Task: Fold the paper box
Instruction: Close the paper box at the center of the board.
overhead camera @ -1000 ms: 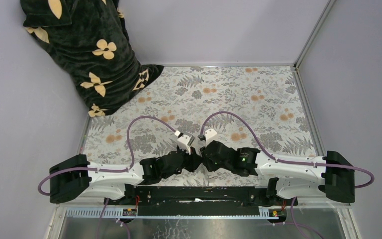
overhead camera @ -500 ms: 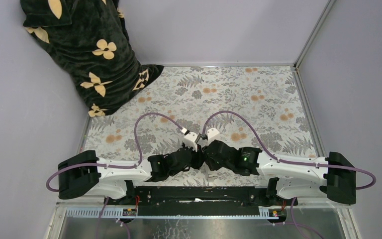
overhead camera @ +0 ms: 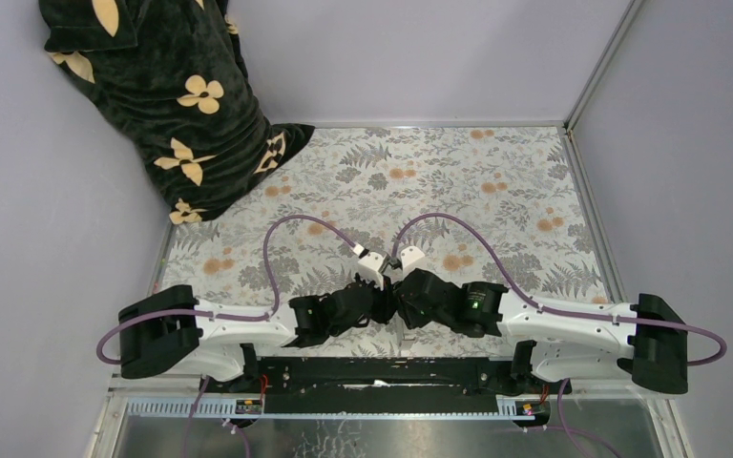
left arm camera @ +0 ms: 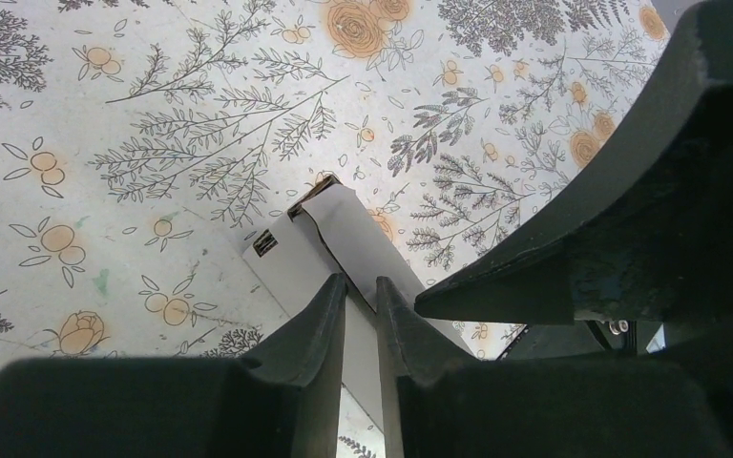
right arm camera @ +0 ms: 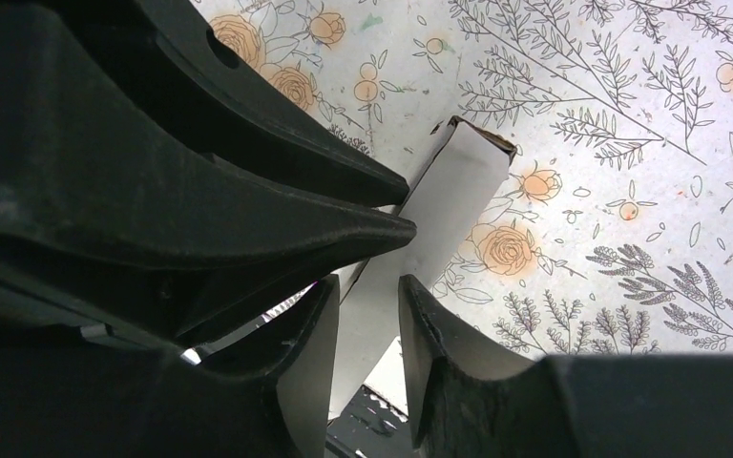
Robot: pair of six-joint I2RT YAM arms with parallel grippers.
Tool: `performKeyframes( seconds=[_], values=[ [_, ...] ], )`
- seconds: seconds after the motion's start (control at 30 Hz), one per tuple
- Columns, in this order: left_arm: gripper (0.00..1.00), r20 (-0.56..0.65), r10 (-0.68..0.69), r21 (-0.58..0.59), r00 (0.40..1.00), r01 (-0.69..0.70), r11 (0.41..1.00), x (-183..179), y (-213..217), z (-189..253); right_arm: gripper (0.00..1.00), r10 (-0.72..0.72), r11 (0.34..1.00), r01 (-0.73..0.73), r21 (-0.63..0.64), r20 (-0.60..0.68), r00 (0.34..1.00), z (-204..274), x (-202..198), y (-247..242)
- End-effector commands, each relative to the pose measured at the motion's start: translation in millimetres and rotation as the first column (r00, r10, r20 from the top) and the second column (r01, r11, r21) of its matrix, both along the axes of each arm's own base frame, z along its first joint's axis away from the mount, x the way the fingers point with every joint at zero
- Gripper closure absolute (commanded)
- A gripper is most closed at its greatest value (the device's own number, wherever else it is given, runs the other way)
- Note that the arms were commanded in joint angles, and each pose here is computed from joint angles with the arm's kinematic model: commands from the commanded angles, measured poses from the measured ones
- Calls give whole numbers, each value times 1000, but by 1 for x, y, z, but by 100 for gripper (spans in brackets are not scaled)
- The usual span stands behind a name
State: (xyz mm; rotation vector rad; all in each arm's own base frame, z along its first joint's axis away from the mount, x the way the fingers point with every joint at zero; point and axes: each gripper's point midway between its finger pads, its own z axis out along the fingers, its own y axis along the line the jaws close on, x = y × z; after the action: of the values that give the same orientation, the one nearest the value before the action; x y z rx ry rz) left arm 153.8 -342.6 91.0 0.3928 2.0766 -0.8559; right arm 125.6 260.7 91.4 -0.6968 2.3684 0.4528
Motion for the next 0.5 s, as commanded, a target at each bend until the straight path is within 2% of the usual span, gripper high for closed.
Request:
performKeyframes(
  seconds=[0.0, 0.47],
  values=[
    [77, -48, -33, 81, 998, 37, 996, -11, 6, -26, 62, 43, 996, -51, -79, -93, 995, -14, -21, -16],
    [77, -44, -21, 109, 999, 26, 994, -12, 16, -34, 62, 76, 996, -75, 38, -32, 997, 24, -15, 1]
  ],
)
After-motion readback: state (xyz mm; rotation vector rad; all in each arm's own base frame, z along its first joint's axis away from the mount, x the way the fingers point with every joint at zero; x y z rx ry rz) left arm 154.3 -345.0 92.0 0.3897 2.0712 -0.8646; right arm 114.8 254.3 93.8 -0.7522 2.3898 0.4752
